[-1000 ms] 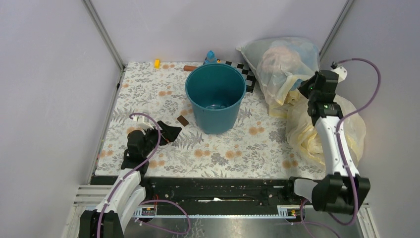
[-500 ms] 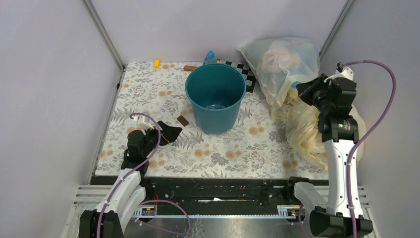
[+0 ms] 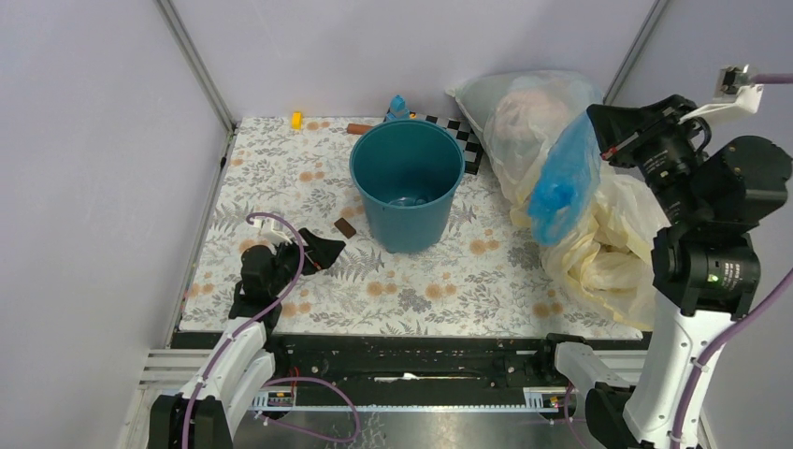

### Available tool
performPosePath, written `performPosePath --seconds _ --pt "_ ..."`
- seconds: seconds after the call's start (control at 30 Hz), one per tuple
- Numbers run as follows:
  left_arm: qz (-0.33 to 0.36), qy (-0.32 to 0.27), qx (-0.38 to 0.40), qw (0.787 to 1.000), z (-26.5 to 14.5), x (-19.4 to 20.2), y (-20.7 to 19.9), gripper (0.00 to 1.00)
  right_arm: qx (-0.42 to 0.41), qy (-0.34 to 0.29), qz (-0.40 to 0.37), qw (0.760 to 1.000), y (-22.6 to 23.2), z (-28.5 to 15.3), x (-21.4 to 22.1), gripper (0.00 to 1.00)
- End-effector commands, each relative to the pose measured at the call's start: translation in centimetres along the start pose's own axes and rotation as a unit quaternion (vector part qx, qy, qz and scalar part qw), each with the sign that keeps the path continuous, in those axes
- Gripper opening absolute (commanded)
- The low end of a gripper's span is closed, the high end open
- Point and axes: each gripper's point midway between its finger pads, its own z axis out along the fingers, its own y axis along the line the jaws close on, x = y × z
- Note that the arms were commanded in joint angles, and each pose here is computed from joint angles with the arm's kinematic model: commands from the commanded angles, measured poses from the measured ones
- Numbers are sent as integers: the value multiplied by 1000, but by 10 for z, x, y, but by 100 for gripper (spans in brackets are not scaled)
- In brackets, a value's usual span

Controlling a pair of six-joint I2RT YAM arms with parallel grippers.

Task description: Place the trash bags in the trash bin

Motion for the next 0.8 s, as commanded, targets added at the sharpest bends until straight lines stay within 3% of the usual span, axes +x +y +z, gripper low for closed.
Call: performPosePath --seconds 0.0,0.1,0.23,0.37,0.57,0.77 --pt "16 -15 31 999 1 -8 -13 93 -57 18 0 998 30 -5 -8 0" --pt "16 -13 36 999 1 -7 -14 94 -141 40 17 989 59 -7 -3 0" --pt "19 -5 77 997 -1 -4 -29 96 -254 97 83 959 77 -9 31 0" --pt "23 -2 113 993 -4 -3 -41 95 -230 167 143 948 38 3 95 0" --pt "31 0 179 983 -12 2 -64 97 -140 189 186 954 -23 7 170 0" --pt "42 18 210 977 -11 15 -79 97 -139 256 217 932 -43 13 227 0"
